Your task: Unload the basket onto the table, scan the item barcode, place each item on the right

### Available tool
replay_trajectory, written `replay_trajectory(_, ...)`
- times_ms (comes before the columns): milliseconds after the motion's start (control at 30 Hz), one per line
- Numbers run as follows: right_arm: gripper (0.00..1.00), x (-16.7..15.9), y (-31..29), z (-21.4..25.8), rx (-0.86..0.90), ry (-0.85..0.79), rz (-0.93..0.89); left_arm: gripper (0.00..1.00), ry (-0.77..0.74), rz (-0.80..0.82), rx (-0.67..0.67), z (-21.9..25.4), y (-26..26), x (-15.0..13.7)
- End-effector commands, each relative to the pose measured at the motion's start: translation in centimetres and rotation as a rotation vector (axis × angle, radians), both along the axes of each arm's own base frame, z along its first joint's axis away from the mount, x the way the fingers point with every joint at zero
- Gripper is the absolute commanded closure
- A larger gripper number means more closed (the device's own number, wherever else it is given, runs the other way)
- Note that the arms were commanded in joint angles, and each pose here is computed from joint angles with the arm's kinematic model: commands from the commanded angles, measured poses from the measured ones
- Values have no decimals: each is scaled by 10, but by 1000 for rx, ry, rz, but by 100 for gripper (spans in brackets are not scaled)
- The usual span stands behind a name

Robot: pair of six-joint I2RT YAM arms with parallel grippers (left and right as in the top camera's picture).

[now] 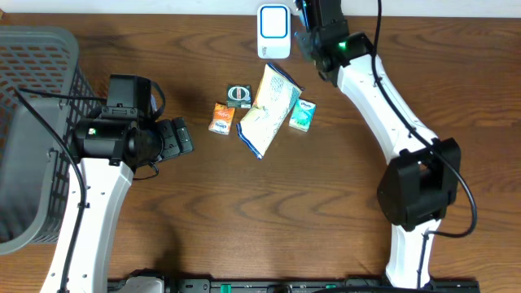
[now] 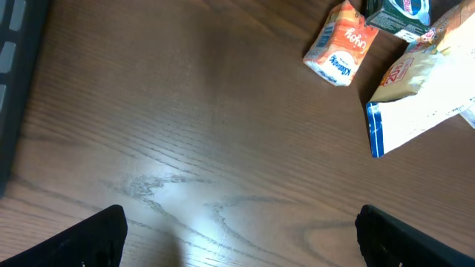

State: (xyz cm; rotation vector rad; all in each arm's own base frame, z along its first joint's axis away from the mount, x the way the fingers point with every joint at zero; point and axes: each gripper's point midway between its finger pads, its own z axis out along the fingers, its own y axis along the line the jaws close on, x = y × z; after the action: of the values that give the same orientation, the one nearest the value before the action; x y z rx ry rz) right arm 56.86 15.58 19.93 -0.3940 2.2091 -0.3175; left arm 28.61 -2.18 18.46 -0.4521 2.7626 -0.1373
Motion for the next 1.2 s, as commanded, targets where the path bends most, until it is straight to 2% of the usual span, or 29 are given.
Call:
replay_trajectory(0, 99, 14, -27, -7, -199, -37, -94, 2, 5, 15, 0, 0, 2, -1)
replay_trajectory(300, 98, -1, -51, -79, -394, 149, -151, 2, 5, 15, 0, 0, 2, -1)
replay_trajectory(467, 83, -16, -63, -107, -485, 255, -159, 2, 5, 14, 0, 0, 2, -1)
replay_trajectory(600, 80, -32, -60, -128, -473, 359, -102, 2, 5, 15, 0, 0, 2, -1)
replay_trajectory(767, 77, -48, -46, -147, -376, 455, -43, 3, 5, 15, 0, 0, 2, -1)
replay_trajectory(800, 74, -51, -43, -150, -357, 472, -27, 2, 5, 15, 0, 0, 2, -1)
replay_trajectory(833, 67, -52, -40, -152, -344, 483, -16, 2, 5, 15, 0, 0, 2, -1)
replay_trajectory(867, 54, -54, -38, -153, -332, 491, -6, 2, 5, 15, 0, 0, 2, -1)
replay_trajectory(900, 47, -54, -37, -154, -327, 494, -2, 2, 5, 15, 0, 0, 2, -1)
replay_trajectory(1167, 36, -49, -46, -153, -317, 483, -22, 2, 5, 15, 0, 0, 2, -1)
